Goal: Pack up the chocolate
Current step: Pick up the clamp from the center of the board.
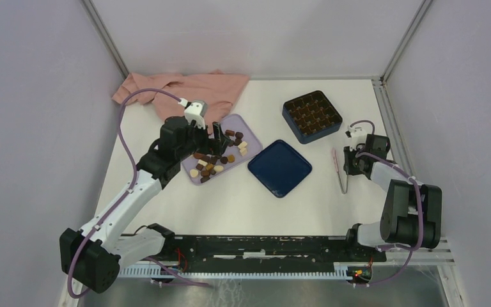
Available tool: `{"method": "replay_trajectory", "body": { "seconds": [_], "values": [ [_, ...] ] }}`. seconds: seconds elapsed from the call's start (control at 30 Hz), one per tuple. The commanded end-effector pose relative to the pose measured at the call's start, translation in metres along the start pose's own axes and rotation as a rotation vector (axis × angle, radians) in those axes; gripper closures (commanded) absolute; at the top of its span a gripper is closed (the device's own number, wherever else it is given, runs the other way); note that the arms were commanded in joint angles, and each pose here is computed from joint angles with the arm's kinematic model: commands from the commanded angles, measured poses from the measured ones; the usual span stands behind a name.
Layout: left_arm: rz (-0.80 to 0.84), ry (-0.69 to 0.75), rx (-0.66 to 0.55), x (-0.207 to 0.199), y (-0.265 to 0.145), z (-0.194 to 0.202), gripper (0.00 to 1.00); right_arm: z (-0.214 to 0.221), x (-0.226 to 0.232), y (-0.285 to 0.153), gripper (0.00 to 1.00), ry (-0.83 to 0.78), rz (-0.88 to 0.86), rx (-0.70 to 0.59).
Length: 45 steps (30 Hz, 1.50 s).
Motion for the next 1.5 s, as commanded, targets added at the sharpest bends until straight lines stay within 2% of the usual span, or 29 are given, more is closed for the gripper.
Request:
{"method": "replay_trajectory", "body": {
  "seconds": [0.0, 0.1, 0.27, 0.37, 0.43, 0.53, 0.6, 0.73, 0.8, 0.93, 1.03, 1.23, 1.47],
  "values": [
    [0.120, 0.056, -0.042, -0.015, -0.005, -0.007, 0.06, -0.010, -0.005, 0.003, 0.78, 0.018, 0.009, -0.029],
    [0.243, 0.053, -0.043, -0.030, -0.010, -0.005, 0.06, -0.011, -0.006, 0.003, 0.88, 0.020, 0.001, -0.030],
    [0.529, -0.048, -0.054, -0.066, -0.027, -0.002, 0.06, -0.027, -0.006, -0.007, 0.97, 0.004, -0.026, -0.103],
    [0.744, -0.205, -0.058, -0.092, -0.049, -0.002, 0.06, -0.053, 0.003, -0.027, 1.00, -0.049, -0.116, -0.240],
    [0.919, -0.271, -0.153, -0.111, -0.077, -0.012, 0.05, -0.077, 0.016, -0.050, 1.00, -0.127, -0.228, -0.367],
    [1.029, -0.295, -0.259, -0.125, -0.110, -0.014, 0.04, -0.117, 0.043, -0.096, 1.00, -0.231, -0.444, -0.584],
    [1.062, -0.239, -0.343, -0.133, -0.127, -0.014, 0.04, -0.140, 0.062, -0.127, 1.00, -0.271, -0.590, -0.690],
    [1.115, -0.092, -0.515, -0.136, -0.145, -0.008, 0.04, -0.169, 0.101, -0.167, 1.00, -0.339, -0.772, -0.775],
    [1.130, -0.036, -0.543, -0.138, -0.146, -0.006, 0.04, -0.178, 0.118, -0.182, 1.00, -0.370, -0.822, -0.811],
    [1.132, 0.025, -0.505, -0.145, -0.132, -0.003, 0.05, -0.192, 0.143, -0.208, 1.00, -0.387, -0.919, -0.882],
    [1.134, 0.063, -0.486, -0.155, -0.118, -0.002, 0.08, -0.197, 0.152, -0.215, 1.00, -0.371, -0.964, -0.889],
    [1.180, 0.109, -0.417, -0.194, -0.082, 0.012, 0.12, -0.198, 0.166, -0.214, 1.00, -0.351, -1.033, -0.876],
    [1.151, 0.114, -0.424, -0.217, -0.048, 0.007, 0.18, -0.191, 0.176, -0.206, 1.00, -0.344, -1.070, -0.848]
  ]
}}
Point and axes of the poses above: each gripper's point midway between its finger pads, its own y axis out along the fingers, its own x axis along the line the jaws close on, z = x × y, the point moved 5 cm from there along -y, back along the fingers, and after that the axes turned 11 degrees about -y, right-handed, at the moved point
